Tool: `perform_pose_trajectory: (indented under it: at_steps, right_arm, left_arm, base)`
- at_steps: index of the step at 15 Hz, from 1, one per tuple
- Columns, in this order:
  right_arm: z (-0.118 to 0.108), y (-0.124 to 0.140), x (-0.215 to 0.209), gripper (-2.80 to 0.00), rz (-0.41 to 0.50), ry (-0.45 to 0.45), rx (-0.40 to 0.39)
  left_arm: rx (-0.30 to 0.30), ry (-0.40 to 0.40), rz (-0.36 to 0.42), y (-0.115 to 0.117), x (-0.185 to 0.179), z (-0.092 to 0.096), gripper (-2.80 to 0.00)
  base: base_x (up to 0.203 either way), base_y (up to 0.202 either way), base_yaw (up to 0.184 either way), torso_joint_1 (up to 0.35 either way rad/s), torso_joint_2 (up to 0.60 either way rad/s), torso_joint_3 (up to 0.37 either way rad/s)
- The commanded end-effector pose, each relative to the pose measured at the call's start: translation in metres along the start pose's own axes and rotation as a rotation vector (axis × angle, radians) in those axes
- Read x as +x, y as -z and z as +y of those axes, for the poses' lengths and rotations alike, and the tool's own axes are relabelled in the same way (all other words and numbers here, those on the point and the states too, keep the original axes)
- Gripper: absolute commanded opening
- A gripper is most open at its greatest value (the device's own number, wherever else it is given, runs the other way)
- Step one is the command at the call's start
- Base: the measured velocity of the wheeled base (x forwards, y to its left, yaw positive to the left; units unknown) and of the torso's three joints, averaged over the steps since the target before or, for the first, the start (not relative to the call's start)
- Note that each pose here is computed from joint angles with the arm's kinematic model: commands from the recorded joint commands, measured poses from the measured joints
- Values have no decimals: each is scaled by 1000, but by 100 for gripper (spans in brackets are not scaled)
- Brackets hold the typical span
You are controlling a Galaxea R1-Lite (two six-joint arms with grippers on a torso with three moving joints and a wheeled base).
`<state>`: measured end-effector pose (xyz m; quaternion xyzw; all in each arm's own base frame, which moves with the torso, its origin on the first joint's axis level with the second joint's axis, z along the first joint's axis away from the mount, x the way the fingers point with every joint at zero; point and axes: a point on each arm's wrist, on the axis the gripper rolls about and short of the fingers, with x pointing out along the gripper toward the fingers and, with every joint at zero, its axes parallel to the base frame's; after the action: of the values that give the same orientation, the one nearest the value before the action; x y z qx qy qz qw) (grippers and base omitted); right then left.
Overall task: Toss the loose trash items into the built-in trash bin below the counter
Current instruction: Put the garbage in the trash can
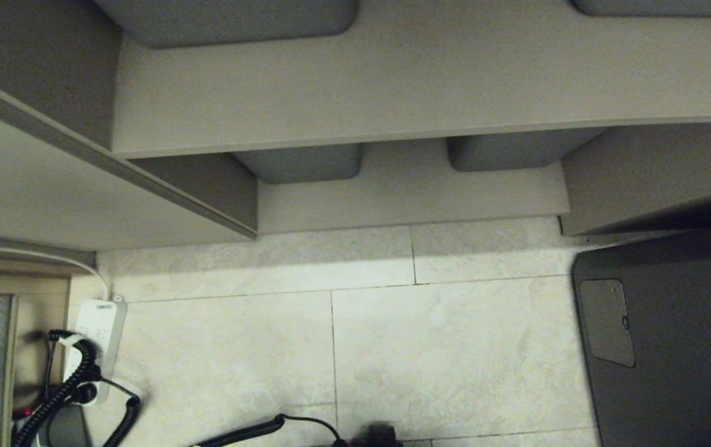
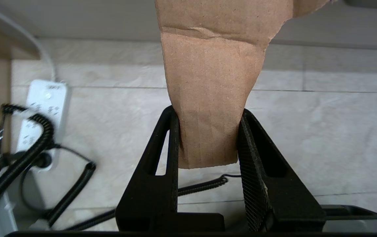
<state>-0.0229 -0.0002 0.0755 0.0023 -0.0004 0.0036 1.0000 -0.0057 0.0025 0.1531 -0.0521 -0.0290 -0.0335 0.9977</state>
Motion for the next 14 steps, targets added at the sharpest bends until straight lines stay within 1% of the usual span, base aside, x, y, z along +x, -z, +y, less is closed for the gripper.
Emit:
perform_pose_trajectory:
  at_steps: [1, 2, 5, 6, 7, 11, 14]
  right_arm:
    - [0, 0, 0, -280, -1, 0, 0]
    - [0, 0, 0, -280, -1, 0, 0]
    - [0, 0, 0, -280, -1, 0, 0]
    - [0, 0, 0, -280, -1, 0, -1]
    - [0, 0, 0, -280, -1, 0, 0]
    - [0, 0, 0, -280, -1, 0, 0]
    - [0, 0, 0, -280, -1, 0, 0]
  left_arm:
    - [4, -42, 3, 3, 0, -1, -280]
    - [13, -41, -5, 7, -3, -2, -280]
    - [87, 8, -105, 24, -23, -3, -280]
    - [106, 15, -132, 30, -30, -3, -280]
    - [117, 19, -143, 32, -33, -3, -280]
    - [184, 18, -112, 39, -30, -2, -280]
    - [192, 18, -135, 36, -31, -2, -280]
  base:
    - [0, 0, 0, 0, 0, 0]
    - [0, 0, 0, 0, 0, 0]
    - [0, 0, 0, 0, 0, 0]
    - [0, 0, 0, 0, 0, 0]
    - [0, 0, 0, 0, 0, 0]
    - [0, 0, 0, 0, 0, 0]
    - [0, 0, 0, 0, 0, 0]
